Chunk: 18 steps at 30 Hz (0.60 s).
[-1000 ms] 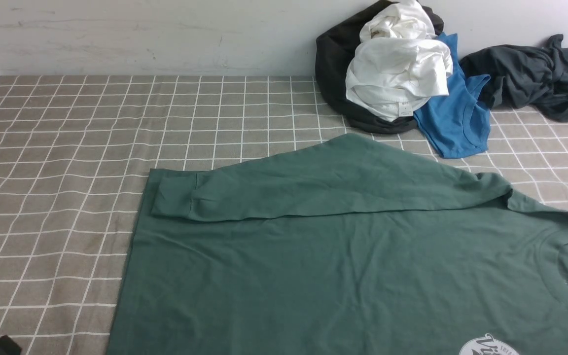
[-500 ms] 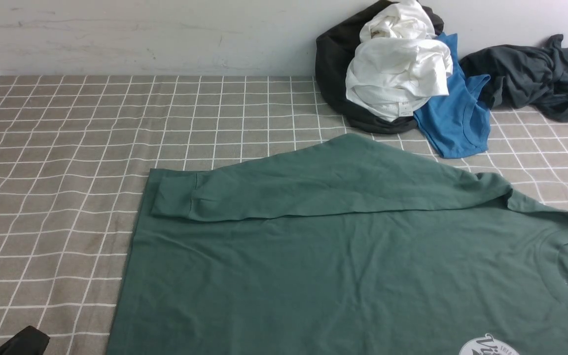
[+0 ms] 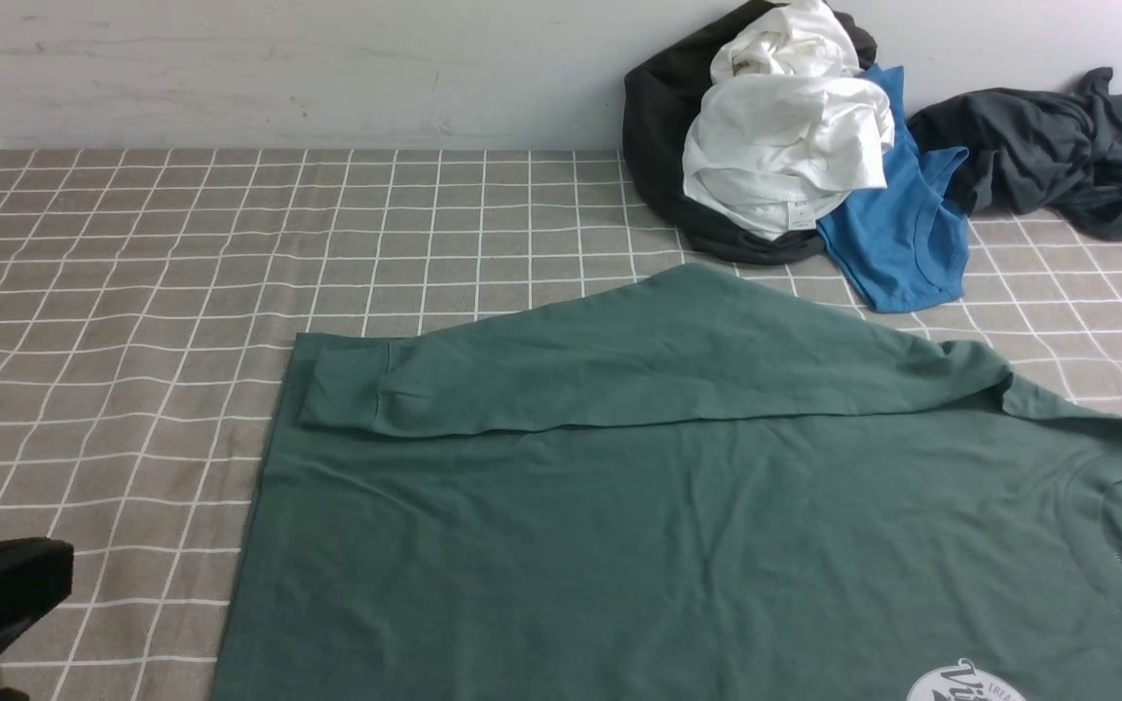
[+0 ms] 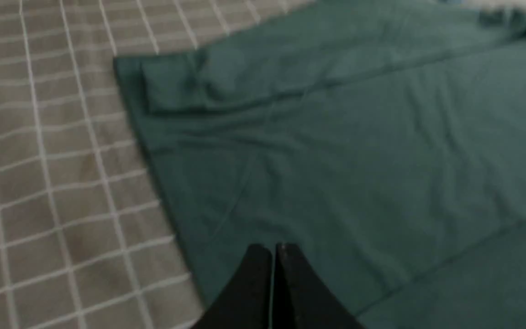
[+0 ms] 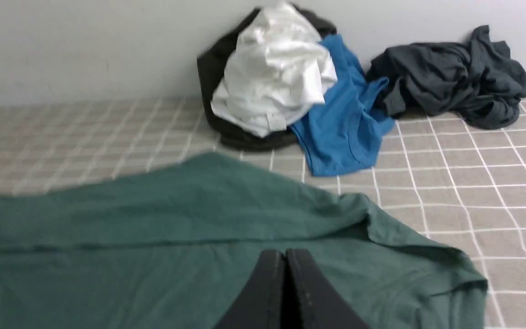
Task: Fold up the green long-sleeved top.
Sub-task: Use the left arm to clamp the cuff closest to it
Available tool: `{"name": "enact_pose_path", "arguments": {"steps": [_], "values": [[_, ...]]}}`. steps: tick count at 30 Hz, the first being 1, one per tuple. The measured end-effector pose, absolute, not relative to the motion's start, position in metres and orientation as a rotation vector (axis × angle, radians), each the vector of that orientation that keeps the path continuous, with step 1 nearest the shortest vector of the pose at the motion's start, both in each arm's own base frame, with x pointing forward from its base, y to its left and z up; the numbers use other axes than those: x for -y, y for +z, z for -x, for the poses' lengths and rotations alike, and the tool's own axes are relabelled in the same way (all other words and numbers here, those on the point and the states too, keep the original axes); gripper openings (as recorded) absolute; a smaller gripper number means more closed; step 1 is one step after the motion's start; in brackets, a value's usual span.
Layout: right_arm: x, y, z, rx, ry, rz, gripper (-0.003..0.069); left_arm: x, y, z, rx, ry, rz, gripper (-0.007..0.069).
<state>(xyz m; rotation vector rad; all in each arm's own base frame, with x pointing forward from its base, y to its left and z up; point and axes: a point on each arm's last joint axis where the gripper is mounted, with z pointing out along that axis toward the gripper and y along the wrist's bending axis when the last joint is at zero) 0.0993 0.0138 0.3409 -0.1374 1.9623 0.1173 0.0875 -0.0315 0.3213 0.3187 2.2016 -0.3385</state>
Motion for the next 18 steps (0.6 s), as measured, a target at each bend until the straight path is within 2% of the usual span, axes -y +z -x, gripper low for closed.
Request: {"name": "enact_pose_path", "arguments": {"steps": [3, 4, 5, 6, 8, 10, 11, 14, 18], "values": [[-0.026, 0.346, -0.119, -2.210, 0.149, 0.323, -0.0015, 0.032, 0.317, -0.110, -2.417, -0.260, -0.518, 0.0001], [-0.033, 0.344, -0.123, -2.303, 0.178, 0.408, -0.0015, 0.037, 0.309, -0.116, -2.479, -0.268, -0.609, 0.0013], [-0.035, 0.344, -0.124, -2.314, 0.182, 0.424, -0.0015, 0.039, 0.308, -0.116, -2.486, -0.276, -0.638, 0.0016], [-0.043, 0.337, -0.124, -2.431, 0.214, 0.529, -0.0015, 0.049, 0.299, -0.121, -2.537, -0.301, -0.757, 0.0038], [-0.053, 0.328, -0.126, -2.522, 0.245, 0.653, -0.0015, 0.064, 0.283, -0.125, -2.587, -0.323, -0.927, 0.0086], [-0.059, 0.325, -0.126, -2.540, 0.256, 0.706, -0.0015, 0.071, 0.273, -0.127, -2.619, -0.324, -1.014, 0.0122], [-0.064, 0.322, -0.124, -2.545, 0.268, 0.767, -0.0015, 0.083, 0.255, -0.128, -2.654, -0.314, -1.147, 0.0189], [-0.068, 0.322, -0.122, -2.540, 0.279, 0.814, -0.0015, 0.098, 0.226, -0.132, -2.682, -0.270, -1.316, 0.0305], [-0.068, 0.322, -0.121, -2.537, 0.276, 0.822, -0.0015, 0.118, 0.196, -0.142, -2.665, -0.221, -1.420, 0.0440]]}}
